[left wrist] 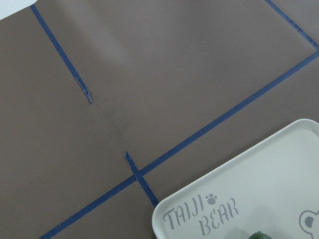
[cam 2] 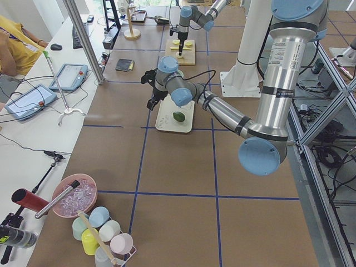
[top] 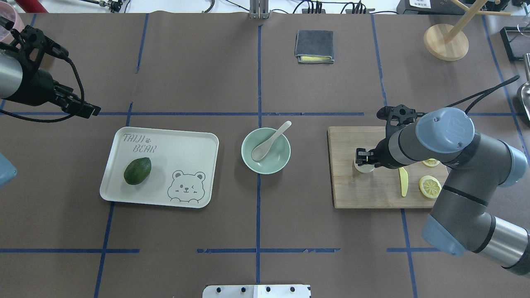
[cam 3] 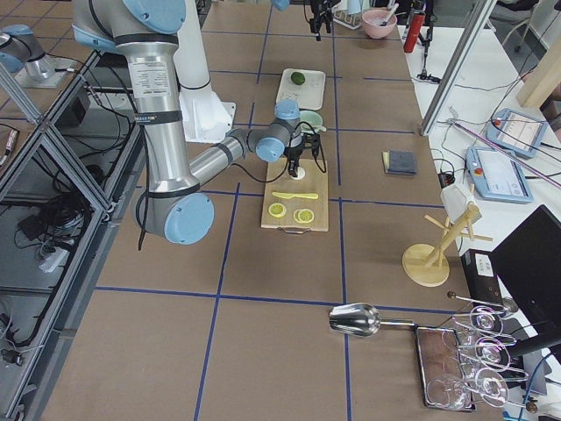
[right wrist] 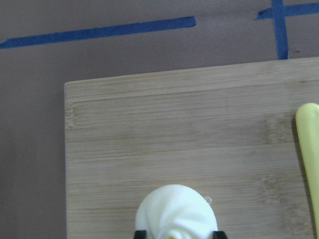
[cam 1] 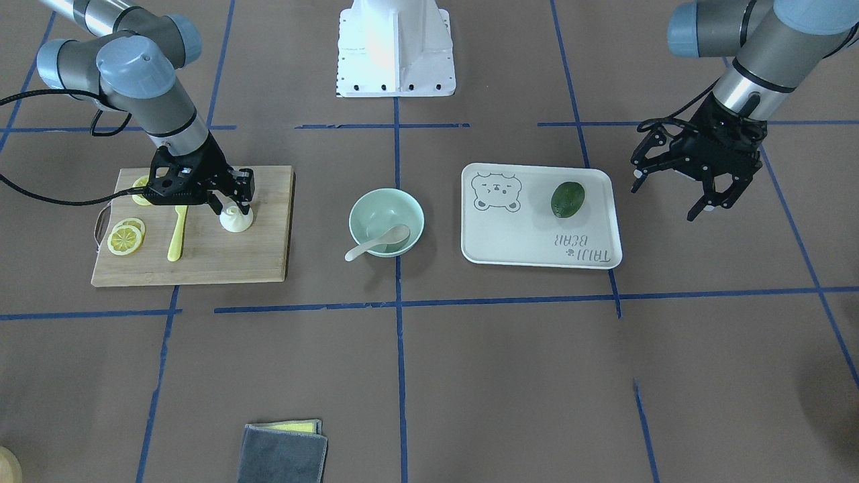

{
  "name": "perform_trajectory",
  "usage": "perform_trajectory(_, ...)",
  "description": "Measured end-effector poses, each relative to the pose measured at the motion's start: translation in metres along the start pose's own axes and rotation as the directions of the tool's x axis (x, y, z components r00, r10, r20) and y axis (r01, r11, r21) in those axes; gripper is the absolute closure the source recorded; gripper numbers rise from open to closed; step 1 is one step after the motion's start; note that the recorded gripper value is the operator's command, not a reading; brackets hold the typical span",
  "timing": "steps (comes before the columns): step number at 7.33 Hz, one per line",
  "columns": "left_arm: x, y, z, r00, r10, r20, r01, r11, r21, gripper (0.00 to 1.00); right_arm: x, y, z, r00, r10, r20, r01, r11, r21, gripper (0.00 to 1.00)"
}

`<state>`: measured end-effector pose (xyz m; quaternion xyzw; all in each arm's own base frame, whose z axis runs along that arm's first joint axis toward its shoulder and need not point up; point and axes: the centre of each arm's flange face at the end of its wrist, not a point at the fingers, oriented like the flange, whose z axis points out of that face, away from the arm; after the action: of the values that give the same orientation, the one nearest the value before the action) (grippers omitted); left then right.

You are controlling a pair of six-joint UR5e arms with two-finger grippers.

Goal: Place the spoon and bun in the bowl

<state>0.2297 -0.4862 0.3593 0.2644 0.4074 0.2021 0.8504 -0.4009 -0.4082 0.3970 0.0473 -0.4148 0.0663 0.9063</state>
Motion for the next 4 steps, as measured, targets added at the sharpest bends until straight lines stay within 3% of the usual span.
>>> perform_trajectory(4, -0.002, 0.004, -0.001, 1.0, -0.003, 0.003, 0.003, 1.0, -0.003, 0.02, -0.013, -0.018, -0.035, 0.999, 0.014, 0.037, -0.015, 0.999, 0.039, 1.0)
